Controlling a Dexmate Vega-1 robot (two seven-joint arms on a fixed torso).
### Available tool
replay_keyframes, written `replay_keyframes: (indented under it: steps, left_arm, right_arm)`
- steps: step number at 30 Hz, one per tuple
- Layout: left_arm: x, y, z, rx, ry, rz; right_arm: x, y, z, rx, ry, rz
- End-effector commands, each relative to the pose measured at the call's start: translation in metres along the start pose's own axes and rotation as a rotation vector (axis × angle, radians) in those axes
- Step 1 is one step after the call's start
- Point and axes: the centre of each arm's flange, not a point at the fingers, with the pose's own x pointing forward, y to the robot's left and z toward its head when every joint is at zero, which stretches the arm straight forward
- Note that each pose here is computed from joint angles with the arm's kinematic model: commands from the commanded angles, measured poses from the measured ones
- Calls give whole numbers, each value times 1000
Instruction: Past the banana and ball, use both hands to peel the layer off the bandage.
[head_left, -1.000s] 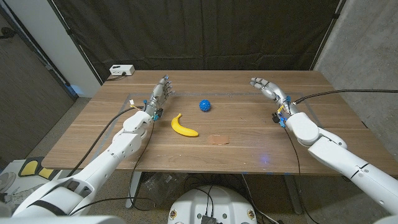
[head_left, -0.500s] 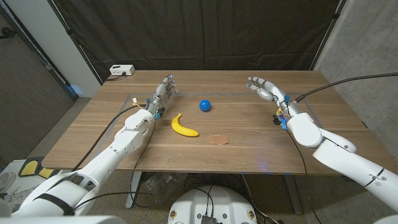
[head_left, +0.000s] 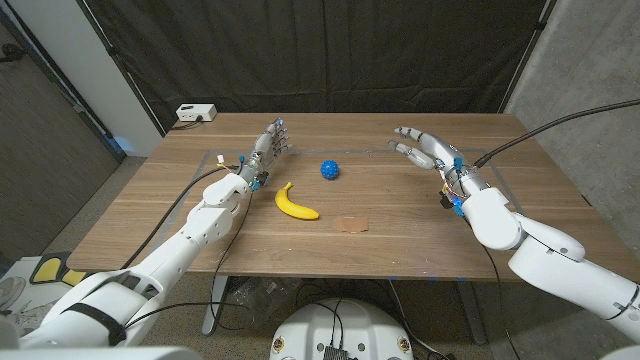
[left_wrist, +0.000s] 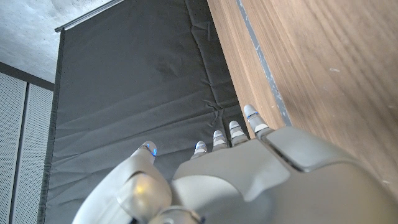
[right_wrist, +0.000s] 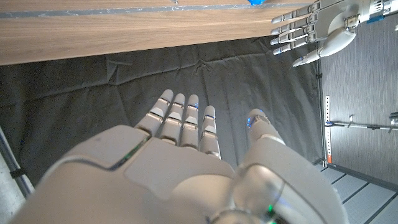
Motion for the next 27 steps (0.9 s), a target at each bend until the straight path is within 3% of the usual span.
replay_keyframes:
  steps: [1, 27]
  left_arm:
    - [1, -5, 1, -1, -7, -42]
    - [7, -4, 4, 4, -5, -120]
  right_arm:
    - [-18, 4, 27, -104, 15, 33]
    - [-38, 29, 63, -261, 103, 109]
